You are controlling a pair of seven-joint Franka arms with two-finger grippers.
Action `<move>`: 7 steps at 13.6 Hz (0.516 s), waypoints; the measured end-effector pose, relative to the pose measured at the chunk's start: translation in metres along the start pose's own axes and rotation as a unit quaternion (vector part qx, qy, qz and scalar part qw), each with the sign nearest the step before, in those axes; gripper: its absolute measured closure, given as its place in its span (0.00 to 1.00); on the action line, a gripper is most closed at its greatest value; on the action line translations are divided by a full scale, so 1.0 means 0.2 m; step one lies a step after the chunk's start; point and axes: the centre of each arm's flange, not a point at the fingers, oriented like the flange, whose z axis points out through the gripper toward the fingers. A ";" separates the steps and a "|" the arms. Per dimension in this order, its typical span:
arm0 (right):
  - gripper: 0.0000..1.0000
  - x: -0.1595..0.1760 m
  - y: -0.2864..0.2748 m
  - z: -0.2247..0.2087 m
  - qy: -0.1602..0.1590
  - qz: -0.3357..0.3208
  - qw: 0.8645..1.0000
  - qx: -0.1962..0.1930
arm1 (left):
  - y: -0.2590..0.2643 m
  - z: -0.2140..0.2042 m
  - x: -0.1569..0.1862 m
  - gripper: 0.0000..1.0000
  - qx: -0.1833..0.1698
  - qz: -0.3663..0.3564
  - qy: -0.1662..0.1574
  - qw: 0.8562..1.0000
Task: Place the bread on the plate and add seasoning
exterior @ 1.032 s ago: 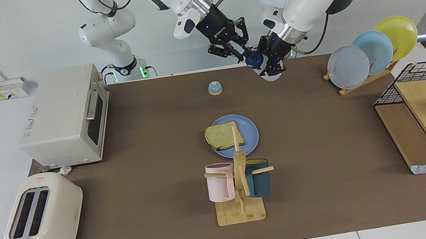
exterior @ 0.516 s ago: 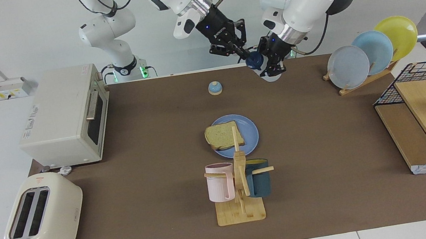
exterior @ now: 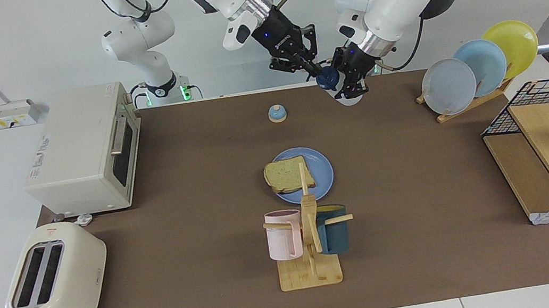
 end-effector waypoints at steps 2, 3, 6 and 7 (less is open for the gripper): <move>0.88 0.00 0.00 0.00 0.001 0.011 1.000 0.001 | 0.00 -0.01 0.00 0.63 0.002 -0.001 0.002 1.000; 0.88 0.01 0.00 -0.01 0.001 0.020 1.000 0.001 | 0.00 -0.01 0.00 0.63 0.003 -0.001 0.002 1.000; 0.88 0.01 0.00 -0.01 0.001 0.024 1.000 0.001 | 0.00 -0.01 0.00 0.63 0.003 -0.003 0.003 1.000; 0.88 0.01 0.00 -0.01 0.002 0.016 1.000 0.000 | 0.00 -0.01 0.00 0.63 0.003 -0.003 0.003 1.000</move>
